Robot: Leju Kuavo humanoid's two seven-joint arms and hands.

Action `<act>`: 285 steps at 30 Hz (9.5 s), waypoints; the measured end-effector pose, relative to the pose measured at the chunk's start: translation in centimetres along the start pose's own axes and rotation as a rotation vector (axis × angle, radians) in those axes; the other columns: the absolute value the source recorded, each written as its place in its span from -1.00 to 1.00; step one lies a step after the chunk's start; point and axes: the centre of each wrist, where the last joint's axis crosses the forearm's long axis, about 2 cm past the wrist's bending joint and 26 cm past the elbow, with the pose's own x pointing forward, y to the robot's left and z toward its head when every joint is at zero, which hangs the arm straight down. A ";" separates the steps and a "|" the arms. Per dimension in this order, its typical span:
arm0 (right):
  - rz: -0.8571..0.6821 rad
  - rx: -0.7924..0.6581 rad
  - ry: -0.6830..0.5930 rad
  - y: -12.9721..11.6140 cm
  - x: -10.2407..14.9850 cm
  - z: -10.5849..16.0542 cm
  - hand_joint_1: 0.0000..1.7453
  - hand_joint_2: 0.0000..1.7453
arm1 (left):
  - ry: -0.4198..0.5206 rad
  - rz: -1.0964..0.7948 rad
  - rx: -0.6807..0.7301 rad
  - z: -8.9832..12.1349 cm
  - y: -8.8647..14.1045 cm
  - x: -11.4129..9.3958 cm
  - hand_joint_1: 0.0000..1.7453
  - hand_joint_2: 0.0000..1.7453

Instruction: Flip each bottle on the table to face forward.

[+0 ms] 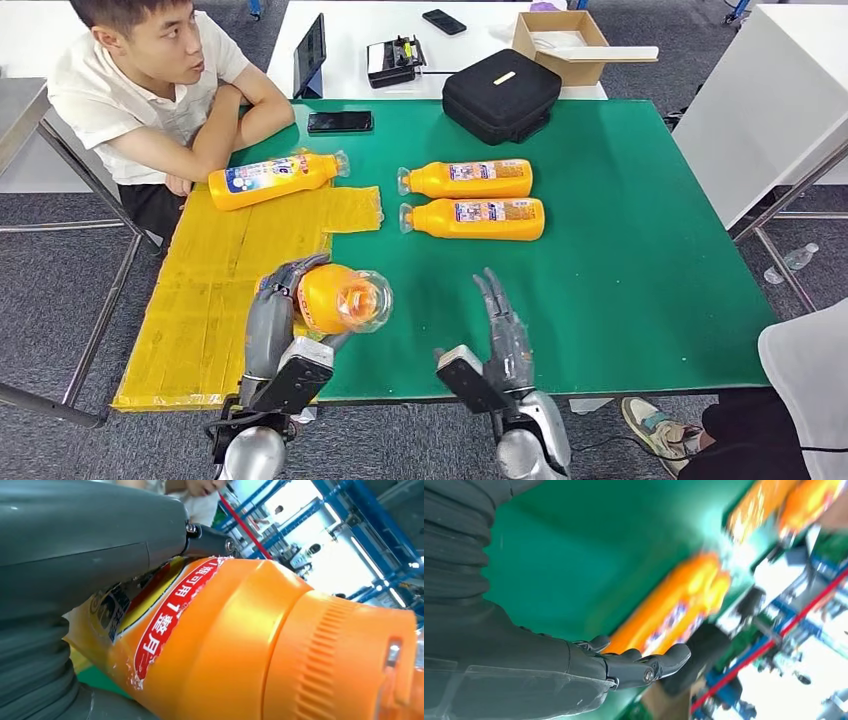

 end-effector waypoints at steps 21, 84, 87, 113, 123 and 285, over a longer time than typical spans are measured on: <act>0.095 -0.287 -0.106 -7.2 -0.6 -2.0 -1.00 1.00 | -0.026 -0.826 -0.099 -2.0 0.3 -3.3 1.00 1.00; -0.011 -0.164 -0.107 -4.1 -4.7 -4.4 -1.00 1.00 | 0.386 -0.966 -0.739 -5.1 -1.4 -12.4 -1.00 1.00; -0.007 -0.168 -0.107 -4.1 -4.7 -4.4 -1.00 1.00 | 0.375 -0.971 -0.725 -5.1 -1.6 -12.3 -1.00 1.00; 0.069 -0.211 -0.034 -4.6 -4.8 0.9 -1.00 1.00 | 0.074 -0.945 -0.536 -1.2 -3.6 -4.4 -1.00 1.00; -0.064 -0.266 -0.030 -4.9 -3.9 1.0 -1.00 1.00 | -0.031 -0.771 -0.454 -0.6 -3.3 -2.2 -1.00 1.00; -0.115 0.209 0.338 -10.1 -12.7 3.6 1.00 1.00 | 0.242 0.546 -0.342 1.4 -4.1 -0.3 -1.00 1.00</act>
